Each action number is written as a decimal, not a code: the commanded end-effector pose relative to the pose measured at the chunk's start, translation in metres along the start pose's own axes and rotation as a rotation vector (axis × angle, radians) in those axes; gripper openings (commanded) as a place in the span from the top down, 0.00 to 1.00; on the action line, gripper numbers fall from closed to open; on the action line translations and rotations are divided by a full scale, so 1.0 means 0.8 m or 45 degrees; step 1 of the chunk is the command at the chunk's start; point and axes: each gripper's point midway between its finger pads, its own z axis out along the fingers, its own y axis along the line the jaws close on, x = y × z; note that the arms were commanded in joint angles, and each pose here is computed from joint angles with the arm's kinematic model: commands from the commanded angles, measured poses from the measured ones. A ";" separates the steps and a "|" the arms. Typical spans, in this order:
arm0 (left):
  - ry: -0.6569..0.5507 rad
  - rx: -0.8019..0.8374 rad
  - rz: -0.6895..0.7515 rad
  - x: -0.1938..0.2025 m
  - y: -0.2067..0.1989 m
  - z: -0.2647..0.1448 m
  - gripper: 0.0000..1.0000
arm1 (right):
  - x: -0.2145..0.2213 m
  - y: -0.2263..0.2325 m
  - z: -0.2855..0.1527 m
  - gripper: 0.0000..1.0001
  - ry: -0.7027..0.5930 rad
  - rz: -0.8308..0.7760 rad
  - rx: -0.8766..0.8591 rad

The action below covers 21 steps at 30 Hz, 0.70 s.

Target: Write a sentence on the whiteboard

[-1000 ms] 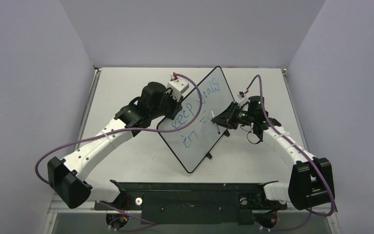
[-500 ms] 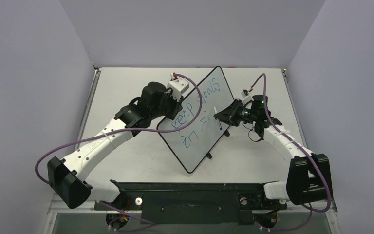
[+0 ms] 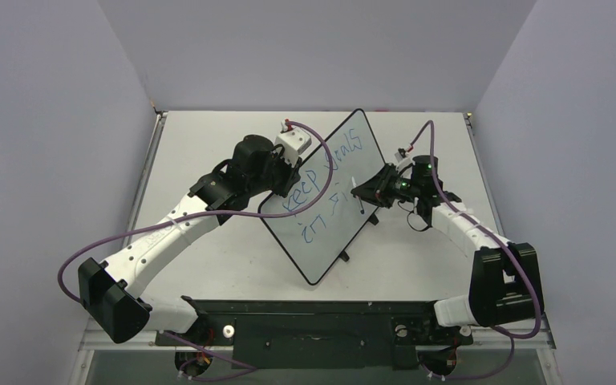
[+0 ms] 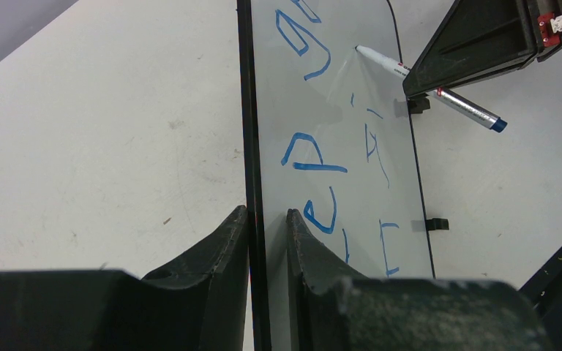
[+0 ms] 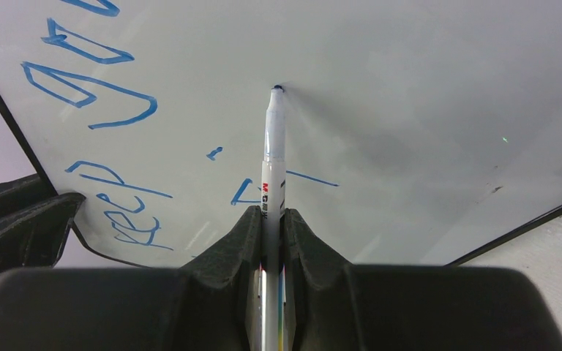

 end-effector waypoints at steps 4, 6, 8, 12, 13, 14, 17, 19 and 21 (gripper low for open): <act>0.156 0.135 0.062 0.045 -0.033 -0.004 1.00 | 0.001 0.025 0.004 1.00 0.023 -0.105 -0.060; 0.157 0.135 0.063 0.045 -0.033 -0.004 1.00 | 0.004 0.027 0.004 1.00 0.032 -0.115 -0.062; 0.155 0.135 0.063 0.045 -0.033 -0.005 1.00 | 0.007 0.029 0.004 1.00 0.039 -0.129 -0.067; 0.153 0.134 0.063 0.044 -0.032 -0.005 1.00 | 0.021 0.025 0.004 1.00 0.074 -0.125 -0.046; 0.149 0.134 0.064 0.043 -0.032 -0.006 1.00 | 0.023 0.025 0.004 1.00 0.076 -0.130 -0.044; 0.150 0.133 0.063 0.043 -0.032 -0.006 1.00 | 0.026 0.023 0.003 1.00 0.083 -0.129 -0.040; 0.147 0.135 0.064 0.043 -0.033 -0.006 1.00 | 0.032 0.014 0.003 1.00 0.090 -0.124 -0.024; 0.146 0.135 0.063 0.042 -0.032 -0.007 1.00 | 0.036 0.009 0.002 1.00 0.092 -0.118 -0.012; 0.147 0.138 0.063 0.043 -0.033 -0.007 1.00 | 0.035 0.005 0.001 1.00 0.085 -0.113 -0.003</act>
